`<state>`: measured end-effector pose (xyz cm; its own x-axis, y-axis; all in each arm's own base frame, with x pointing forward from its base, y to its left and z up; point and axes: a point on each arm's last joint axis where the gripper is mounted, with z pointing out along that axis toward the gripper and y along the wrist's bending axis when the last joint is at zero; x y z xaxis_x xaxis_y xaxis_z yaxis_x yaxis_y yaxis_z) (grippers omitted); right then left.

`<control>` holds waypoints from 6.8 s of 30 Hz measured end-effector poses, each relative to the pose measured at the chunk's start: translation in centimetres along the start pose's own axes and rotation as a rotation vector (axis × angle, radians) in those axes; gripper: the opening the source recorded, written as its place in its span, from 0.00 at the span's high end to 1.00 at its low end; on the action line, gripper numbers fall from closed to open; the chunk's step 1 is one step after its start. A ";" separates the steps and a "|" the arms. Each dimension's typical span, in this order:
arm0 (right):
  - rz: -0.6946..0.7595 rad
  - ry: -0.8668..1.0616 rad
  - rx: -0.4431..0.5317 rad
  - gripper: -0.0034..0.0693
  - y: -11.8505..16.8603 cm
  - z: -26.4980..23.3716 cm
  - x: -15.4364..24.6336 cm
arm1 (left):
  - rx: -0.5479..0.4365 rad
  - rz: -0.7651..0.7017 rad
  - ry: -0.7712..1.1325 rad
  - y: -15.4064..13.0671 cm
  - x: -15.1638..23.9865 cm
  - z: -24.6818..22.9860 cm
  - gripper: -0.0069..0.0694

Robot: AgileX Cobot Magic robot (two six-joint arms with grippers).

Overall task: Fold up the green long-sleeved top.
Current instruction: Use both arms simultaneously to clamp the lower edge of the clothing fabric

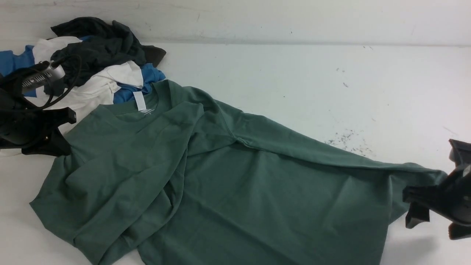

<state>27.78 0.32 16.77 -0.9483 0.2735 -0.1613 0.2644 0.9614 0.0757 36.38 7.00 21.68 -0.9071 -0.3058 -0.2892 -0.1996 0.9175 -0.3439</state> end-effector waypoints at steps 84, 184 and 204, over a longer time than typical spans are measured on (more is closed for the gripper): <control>-1.052 0.230 0.248 0.37 11.6 0.2 12.0 | 0.009 0.032 0.015 -0.1 0.1 -0.1 0.90; -0.564 0.260 0.075 0.39 8.1 -0.8 9.7 | 0.032 0.049 0.028 -0.3 0.3 -0.1 0.90; -0.585 0.213 0.061 0.67 9.4 -0.7 8.1 | 0.033 0.054 0.030 -0.3 0.3 -0.1 0.90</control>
<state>22.51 11.56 16.83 -0.9515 -0.3050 0.0413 -0.3061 0.9517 -0.0232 36.16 6.64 21.81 -0.9271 -0.2479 -0.2811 -0.1383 0.9234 -0.3580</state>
